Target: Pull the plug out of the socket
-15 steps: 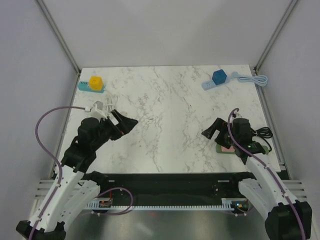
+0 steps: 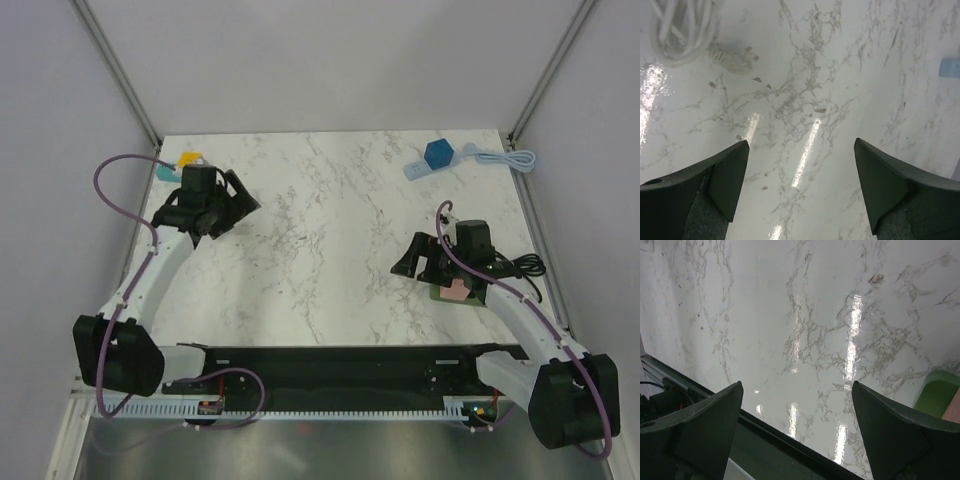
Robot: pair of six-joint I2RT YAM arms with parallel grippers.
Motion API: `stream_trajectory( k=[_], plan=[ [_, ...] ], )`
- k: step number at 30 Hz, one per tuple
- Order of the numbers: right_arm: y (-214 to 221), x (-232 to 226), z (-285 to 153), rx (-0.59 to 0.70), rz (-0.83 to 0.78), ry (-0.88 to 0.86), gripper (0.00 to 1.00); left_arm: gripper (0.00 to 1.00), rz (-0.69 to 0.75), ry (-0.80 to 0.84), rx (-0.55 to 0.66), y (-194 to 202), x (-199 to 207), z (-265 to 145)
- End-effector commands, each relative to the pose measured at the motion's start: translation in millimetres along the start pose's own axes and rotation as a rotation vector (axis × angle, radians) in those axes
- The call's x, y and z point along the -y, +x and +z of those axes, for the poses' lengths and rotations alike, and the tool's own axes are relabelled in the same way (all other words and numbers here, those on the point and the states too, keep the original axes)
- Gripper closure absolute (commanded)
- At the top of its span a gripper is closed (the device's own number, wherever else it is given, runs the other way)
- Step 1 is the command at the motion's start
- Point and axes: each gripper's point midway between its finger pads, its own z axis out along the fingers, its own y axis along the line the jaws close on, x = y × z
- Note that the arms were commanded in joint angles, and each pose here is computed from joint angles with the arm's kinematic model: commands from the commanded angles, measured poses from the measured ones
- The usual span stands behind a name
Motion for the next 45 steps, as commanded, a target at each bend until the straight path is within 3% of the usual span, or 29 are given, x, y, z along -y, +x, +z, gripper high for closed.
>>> stream_trajectory(
  k=[1,10,19,25,37,45],
  plan=[
    [-23,-26,-9,0.052,-0.11,-0.073,0.02,0.07,0.027,-0.109,0.094,-38,-16,6],
    [-48,-51,15,0.11,-0.154,-0.051,0.02,0.07,0.018,-0.151,0.12,-79,-46,14],
    [-85,-79,68,0.155,-0.172,-0.039,0.02,0.09,-0.06,-0.164,0.131,-122,-78,23],
    [-96,-97,106,0.122,-0.196,-0.057,0.02,0.1,-0.08,-0.185,0.112,-130,-92,35],
    [-83,-129,177,-0.007,-0.23,-0.154,0.02,0.0,0.077,-0.33,0.135,-174,-123,40],
    [-92,-164,193,0.028,-0.256,-0.238,0.02,0.0,0.123,-0.327,0.12,-204,-128,72]
  ],
)
